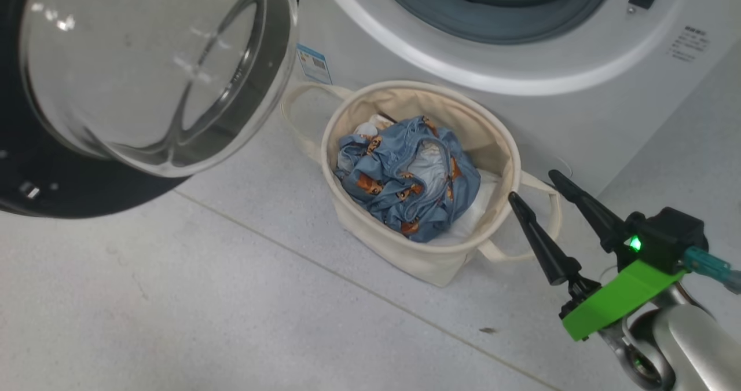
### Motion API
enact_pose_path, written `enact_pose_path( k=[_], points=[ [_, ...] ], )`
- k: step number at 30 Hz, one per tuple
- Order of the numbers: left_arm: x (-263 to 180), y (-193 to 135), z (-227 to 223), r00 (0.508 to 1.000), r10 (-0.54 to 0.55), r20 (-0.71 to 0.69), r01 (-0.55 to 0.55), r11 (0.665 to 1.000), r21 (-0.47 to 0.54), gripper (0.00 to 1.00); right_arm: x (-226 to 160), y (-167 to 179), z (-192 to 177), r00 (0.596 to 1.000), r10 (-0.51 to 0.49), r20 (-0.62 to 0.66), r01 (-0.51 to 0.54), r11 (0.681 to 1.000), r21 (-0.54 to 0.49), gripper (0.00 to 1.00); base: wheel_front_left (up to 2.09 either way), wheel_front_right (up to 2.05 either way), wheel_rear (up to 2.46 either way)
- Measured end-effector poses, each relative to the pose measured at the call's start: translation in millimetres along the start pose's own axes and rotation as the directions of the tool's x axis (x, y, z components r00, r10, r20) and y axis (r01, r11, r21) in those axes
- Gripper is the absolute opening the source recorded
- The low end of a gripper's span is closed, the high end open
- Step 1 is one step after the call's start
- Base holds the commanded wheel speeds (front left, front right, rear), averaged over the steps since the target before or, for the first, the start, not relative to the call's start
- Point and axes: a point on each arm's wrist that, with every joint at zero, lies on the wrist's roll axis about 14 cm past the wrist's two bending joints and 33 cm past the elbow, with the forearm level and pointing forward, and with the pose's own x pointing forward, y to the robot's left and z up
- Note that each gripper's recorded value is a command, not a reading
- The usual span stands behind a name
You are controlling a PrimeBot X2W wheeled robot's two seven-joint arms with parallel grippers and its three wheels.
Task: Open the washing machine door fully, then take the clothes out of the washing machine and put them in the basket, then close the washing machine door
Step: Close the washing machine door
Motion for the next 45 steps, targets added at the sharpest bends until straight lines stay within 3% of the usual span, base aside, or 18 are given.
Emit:
enact_pose_path(
  k=[7,13,18,32,41,45],
  points=[
    [-14,4,-41,0.984,-0.008,-0.176,0.021,0.997,0.068,0.00,1,12,7,1.000,-0.002,0.027,0.002,1.000,0.000,1.00,0.00,0.00,0.00],
    [-32,-7,-84,0.946,-0.074,-0.315,0.114,0.987,0.112,0.00,-2,28,16,0.998,-0.001,0.063,0.001,1.000,-0.001,1.00,0.00,0.00,0.00],
    [-47,-26,-91,0.923,-0.185,-0.338,0.216,0.975,0.058,0.00,-9,33,24,0.996,-0.020,0.091,0.020,1.000,-0.003,1.00,0.00,0.00,0.00],
    [-95,-79,-181,0.785,-0.395,-0.477,0.485,0.872,0.075,0.00,-46,36,32,0.986,-0.111,0.127,0.113,0.994,-0.003,1.00,0.00,0.00,0.00],
    [-107,-132,-251,0.680,-0.505,-0.531,0.609,0.793,0.025,0.00,-74,11,37,0.965,-0.218,0.149,0.220,0.976,0.002,1.00,0.00,0.00,0.00],
    [-105,-144,-270,0.661,-0.521,-0.541,0.627,0.779,0.014,0.00,-87,-3,39,0.950,-0.268,0.160,0.271,0.963,0.007,1.00,0.00,0.00,0.00]
  ],
)
